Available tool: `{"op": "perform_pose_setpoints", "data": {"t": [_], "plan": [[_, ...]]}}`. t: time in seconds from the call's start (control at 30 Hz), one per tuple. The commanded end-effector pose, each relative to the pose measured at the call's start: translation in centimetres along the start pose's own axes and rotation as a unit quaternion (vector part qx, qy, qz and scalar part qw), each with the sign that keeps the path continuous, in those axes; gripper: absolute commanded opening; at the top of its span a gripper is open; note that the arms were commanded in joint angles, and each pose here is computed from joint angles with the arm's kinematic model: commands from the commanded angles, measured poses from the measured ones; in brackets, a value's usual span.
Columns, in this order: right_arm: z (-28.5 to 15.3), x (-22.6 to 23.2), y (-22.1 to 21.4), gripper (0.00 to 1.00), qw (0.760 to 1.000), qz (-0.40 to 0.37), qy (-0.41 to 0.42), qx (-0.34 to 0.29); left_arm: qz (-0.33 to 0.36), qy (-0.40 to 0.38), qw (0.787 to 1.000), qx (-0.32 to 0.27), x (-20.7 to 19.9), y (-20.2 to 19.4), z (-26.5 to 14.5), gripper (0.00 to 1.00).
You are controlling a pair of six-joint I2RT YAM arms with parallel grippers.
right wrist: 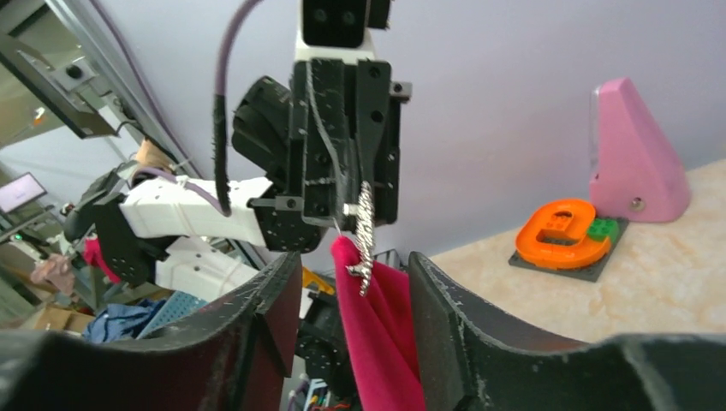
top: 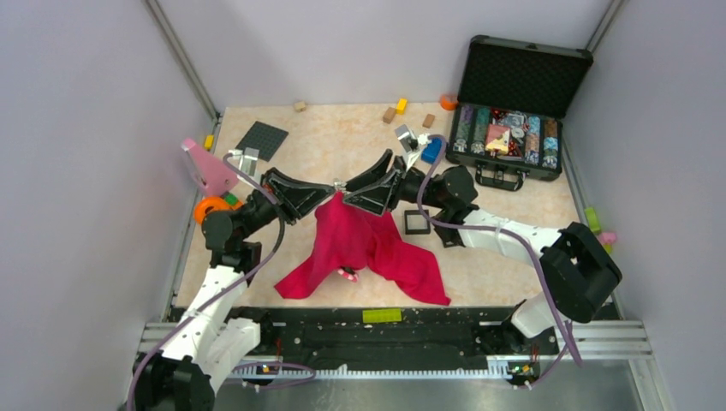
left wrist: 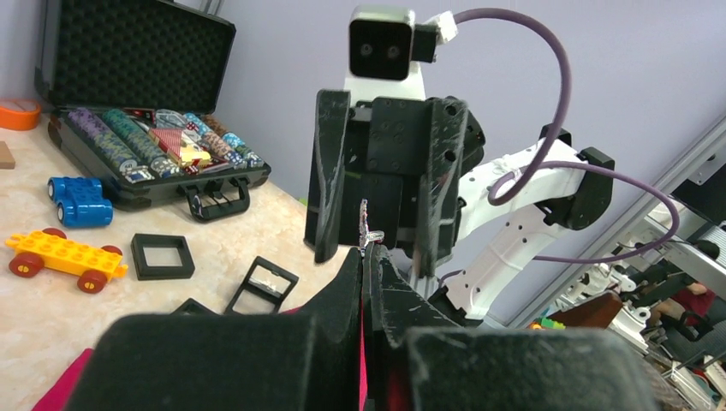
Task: Remove the brooch from the garment
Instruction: Remove the brooch from the clothes.
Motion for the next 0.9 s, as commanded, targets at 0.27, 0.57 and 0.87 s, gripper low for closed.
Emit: {"op": "perform_pose_setpoints", "data": {"t": [0.27, 0.57, 0.87], "plan": [[0.9, -0.1, -2.0, 0.13, 0.999, -0.039, 0.003, 0.029, 0.059, -0.007, 0.997, -0.049, -1.4, 3.0, 0.5, 0.00], [2.1, 0.5, -1.6, 0.06, 0.999, -0.018, 0.014, 0.029, 0.146, 0.077, 0.986, 0.006, 1.2, 0.5, 1.6, 0.00], [2.6, 1.5, -1.1, 0.00, 0.999, 0.011, 0.046, 0.024, 0.197, 0.219, 0.955, 0.019, 7.0, -2.3, -0.5, 0.00]]}}
Point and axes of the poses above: each gripper's point midway between its finger pads, its own z axis out along the fingers, its own x axis along the line the jaws close on, y = z × x, the point moved 2 cm from there along -z, back along the fingers, and after that the axes turned 5 degrees about z, right-handed, at the moved point
